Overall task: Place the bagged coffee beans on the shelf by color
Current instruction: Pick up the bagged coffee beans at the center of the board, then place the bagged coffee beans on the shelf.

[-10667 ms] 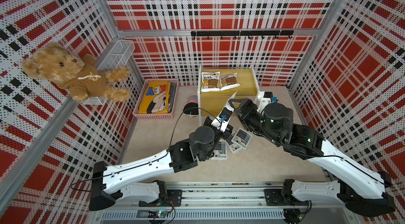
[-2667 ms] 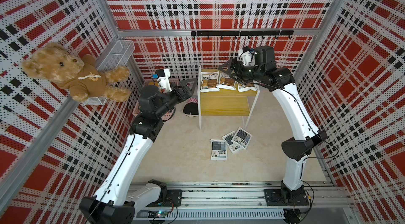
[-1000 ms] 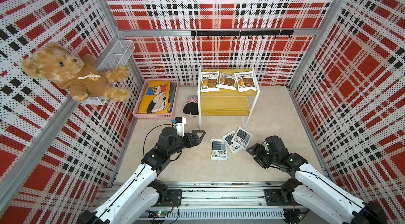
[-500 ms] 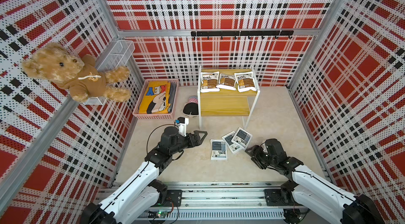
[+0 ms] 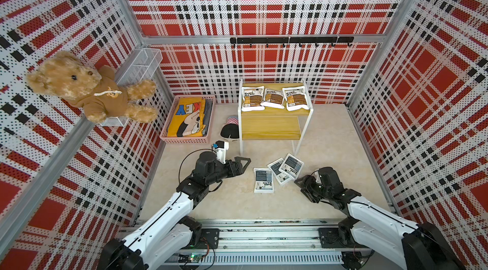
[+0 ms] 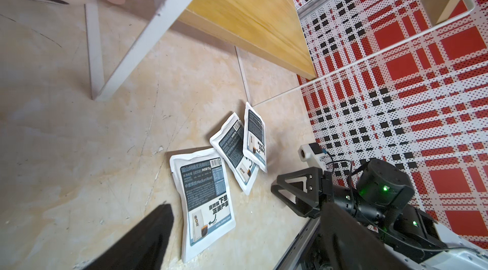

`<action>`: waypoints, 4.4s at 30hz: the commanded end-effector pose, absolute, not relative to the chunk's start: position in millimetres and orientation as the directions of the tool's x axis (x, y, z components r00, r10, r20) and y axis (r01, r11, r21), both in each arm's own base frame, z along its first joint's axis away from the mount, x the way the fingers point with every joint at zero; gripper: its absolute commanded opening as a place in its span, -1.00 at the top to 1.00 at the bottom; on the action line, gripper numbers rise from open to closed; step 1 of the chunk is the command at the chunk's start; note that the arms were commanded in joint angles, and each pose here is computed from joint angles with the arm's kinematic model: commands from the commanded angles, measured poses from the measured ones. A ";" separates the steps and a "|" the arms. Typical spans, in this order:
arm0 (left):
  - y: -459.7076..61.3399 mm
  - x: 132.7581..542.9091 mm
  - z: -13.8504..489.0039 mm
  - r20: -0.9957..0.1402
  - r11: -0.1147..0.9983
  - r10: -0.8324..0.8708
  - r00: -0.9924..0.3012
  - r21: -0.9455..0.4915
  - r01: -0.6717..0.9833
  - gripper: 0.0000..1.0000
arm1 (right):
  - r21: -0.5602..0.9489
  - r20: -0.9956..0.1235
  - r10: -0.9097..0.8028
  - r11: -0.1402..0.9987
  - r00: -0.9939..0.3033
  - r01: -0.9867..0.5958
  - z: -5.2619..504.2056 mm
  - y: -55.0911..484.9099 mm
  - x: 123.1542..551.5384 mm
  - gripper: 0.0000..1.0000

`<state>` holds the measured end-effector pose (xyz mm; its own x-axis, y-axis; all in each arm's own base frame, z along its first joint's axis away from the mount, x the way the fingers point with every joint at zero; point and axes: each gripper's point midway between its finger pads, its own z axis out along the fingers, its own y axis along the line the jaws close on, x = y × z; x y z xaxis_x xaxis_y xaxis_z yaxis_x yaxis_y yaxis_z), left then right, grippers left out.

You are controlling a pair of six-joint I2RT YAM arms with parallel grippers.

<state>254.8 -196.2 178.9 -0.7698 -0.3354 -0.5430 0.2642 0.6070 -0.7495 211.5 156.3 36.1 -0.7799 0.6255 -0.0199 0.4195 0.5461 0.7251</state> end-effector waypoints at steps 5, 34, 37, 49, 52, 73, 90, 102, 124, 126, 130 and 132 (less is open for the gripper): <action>-195.2 257.0 179.2 -0.554 0.607 -0.333 -0.763 -0.745 0.277 -0.90 | 0.745 -0.051 0.621 0.545 -0.783 0.384 41.9 158.5 233.6 -0.17; -193.8 261.8 175.3 -0.561 0.630 -0.318 -0.764 -0.728 0.271 -0.92 | 0.733 -0.091 0.610 0.576 -0.787 0.362 38.2 164.5 263.8 0.88; -193.5 261.5 174.5 -0.560 0.630 -0.319 -0.764 -0.728 0.270 -0.92 | 0.724 -0.112 0.602 0.595 -0.791 0.350 42.2 162.5 264.2 1.00; -193.5 260.8 178.4 -0.571 0.620 -0.324 -0.755 -0.731 0.287 -0.94 | 0.737 -0.234 0.540 0.641 -0.808 0.215 95.1 156.6 252.4 1.00; -194.3 259.8 179.0 -0.575 0.614 -0.324 -0.751 -0.732 0.296 -0.94 | 0.755 -0.263 0.502 0.639 -0.824 0.149 112.5 160.1 244.4 1.00; -187.9 259.6 185.1 -0.563 0.575 -0.386 -0.731 -0.766 0.286 -0.95 | 0.812 -0.491 0.183 0.451 -0.852 -0.371 273.9 278.9 247.4 1.00; -178.4 252.8 189.7 -0.574 0.583 -0.387 -0.721 -0.758 0.291 -0.96 | 0.782 -0.521 0.225 0.513 -0.823 -0.355 255.5 320.6 321.4 1.00; -174.7 251.0 191.3 -0.591 0.600 -0.378 -0.713 -0.743 0.298 -0.98 | 0.750 -0.496 0.293 0.619 -0.817 -0.234 231.5 302.7 336.7 1.00; -172.2 249.6 188.1 -0.583 0.604 -0.381 -0.717 -0.745 0.285 -0.97 | 0.743 -0.462 0.296 0.645 -0.836 -0.182 214.9 319.0 363.3 1.00; -172.2 249.6 187.8 -0.583 0.604 -0.381 -0.717 -0.745 0.284 -0.98 | 0.741 -0.463 0.296 0.646 -0.835 -0.182 215.5 319.4 364.3 1.00; -171.9 249.3 187.4 -0.583 0.604 -0.382 -0.717 -0.745 0.284 -0.98 | 0.739 -0.459 0.293 0.649 -0.839 -0.178 213.4 319.2 364.1 0.83; -171.6 249.2 186.6 -0.582 0.605 -0.382 -0.718 -0.745 0.282 -0.98 | 0.740 -0.459 0.294 0.649 -0.838 -0.177 213.4 319.1 363.5 0.78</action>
